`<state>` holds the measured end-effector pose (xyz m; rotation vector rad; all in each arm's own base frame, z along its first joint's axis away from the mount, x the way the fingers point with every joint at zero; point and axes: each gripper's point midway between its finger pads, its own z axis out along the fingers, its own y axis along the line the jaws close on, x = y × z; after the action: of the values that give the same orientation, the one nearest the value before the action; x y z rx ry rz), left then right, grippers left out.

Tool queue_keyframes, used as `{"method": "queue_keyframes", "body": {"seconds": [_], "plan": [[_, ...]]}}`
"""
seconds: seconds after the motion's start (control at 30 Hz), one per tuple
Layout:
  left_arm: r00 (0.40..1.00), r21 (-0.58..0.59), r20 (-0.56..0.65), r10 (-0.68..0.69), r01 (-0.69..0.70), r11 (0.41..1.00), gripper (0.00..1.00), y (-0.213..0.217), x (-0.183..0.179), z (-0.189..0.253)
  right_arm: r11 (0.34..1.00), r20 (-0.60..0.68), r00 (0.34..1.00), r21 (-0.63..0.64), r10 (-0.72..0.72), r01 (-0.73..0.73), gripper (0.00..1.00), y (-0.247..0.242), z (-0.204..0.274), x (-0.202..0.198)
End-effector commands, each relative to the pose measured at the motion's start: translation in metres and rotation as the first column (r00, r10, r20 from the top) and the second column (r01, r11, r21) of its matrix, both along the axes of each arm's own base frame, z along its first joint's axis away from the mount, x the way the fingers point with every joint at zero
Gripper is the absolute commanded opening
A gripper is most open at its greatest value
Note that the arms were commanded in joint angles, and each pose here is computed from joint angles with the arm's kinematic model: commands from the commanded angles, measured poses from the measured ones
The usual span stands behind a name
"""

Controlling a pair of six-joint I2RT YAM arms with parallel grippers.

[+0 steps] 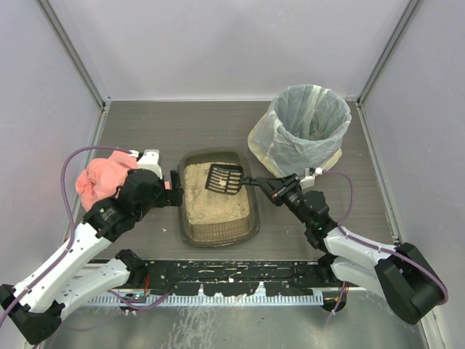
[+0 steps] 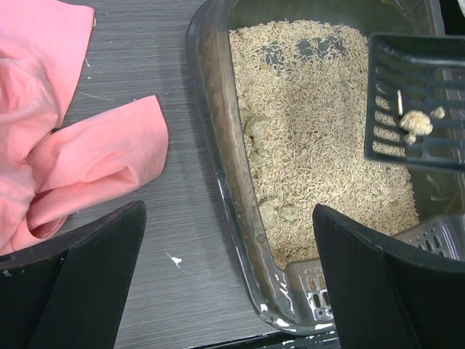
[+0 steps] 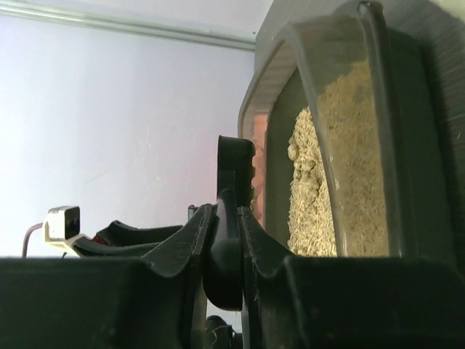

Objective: Clean the litter box

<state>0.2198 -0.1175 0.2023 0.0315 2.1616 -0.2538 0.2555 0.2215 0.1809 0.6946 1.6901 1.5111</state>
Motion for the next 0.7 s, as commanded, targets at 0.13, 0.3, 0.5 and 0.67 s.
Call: {"method": "queue_keyframes", "body": {"seconds": [0.13, 0.3, 0.5, 0.67], "plan": [[0.999, -0.045, 0.047, 0.002, 0.000, 0.999, 0.99, -0.007, 0.008, 0.016, 0.997, 0.056, 0.997, 0.064, -0.054, 0.050, 0.01, -0.014, 0.024, 0.006], [0.999, -0.049, 0.053, 0.008, -0.005, 0.999, 0.98, -0.008, 0.011, 0.012, 0.998, 0.145, 0.988, 0.028, 0.053, -0.057, 0.01, 0.010, 0.041, -0.002], [0.999, -0.052, 0.044, -0.012, 0.014, 0.999, 0.98, -0.011, 0.010, 0.010, 0.997, 0.134, 0.989, 0.014, 0.067, -0.069, 0.01, 0.012, 0.038, -0.004], [0.999, -0.056, 0.043, -0.019, 0.021, 0.998, 0.98, -0.011, 0.007, 0.014, 0.997, 0.058, 0.997, 0.066, -0.054, 0.050, 0.01, -0.017, 0.024, 0.006]]}}
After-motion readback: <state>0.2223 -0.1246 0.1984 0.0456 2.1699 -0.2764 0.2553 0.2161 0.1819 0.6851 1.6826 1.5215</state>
